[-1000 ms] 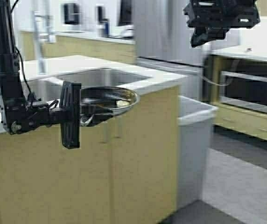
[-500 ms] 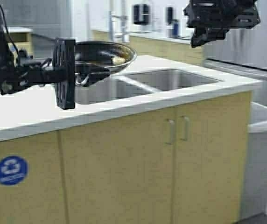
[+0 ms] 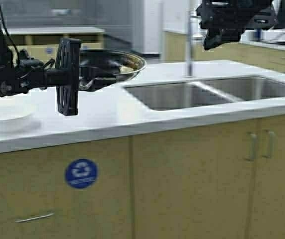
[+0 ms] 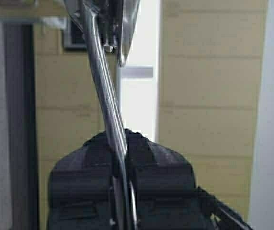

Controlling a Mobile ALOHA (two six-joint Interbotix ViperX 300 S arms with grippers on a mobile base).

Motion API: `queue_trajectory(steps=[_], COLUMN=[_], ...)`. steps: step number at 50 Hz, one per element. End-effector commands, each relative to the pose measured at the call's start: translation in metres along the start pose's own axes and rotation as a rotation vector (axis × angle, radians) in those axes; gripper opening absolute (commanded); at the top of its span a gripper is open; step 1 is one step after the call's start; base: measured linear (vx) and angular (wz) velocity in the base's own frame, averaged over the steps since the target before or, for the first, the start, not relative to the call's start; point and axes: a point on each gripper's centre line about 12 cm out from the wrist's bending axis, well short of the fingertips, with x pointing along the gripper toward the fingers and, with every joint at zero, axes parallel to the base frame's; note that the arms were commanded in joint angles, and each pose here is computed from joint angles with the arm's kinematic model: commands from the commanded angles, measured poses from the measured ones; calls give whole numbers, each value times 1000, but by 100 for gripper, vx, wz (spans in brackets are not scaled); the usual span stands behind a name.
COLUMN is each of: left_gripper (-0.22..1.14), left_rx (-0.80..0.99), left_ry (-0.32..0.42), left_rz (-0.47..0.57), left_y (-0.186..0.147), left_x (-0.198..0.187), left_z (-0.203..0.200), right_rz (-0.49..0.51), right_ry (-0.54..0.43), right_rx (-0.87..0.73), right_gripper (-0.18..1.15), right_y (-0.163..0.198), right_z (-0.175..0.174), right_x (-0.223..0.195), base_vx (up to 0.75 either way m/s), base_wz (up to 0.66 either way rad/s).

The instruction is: Add oil to the pan and cook the shrimp and serve it

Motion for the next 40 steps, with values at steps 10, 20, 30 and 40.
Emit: queue_trajectory(steps=[10, 20, 30, 40], left_gripper=[3, 3, 3, 3], left_rx=[61, 68, 75, 98], left_ry=[7, 5, -3, -19], left_rz=[-95, -98, -65, 5], left_y=[-32, -36, -37, -35], left_x=[7, 9, 8, 10], left_z=[4, 6, 6, 10], right_rz=[-1, 1, 1, 1], right_ry=[-46, -61, -67, -58], right_rx=[-14, -10, -10, -8], right_gripper=[6, 6, 6, 6], right_y=[1, 1, 1, 1], right_z=[11, 13, 15, 12], right_x=[-2, -8, -8, -8], base_vx=[3, 5, 4, 4], base_wz=[38, 44, 42, 33])
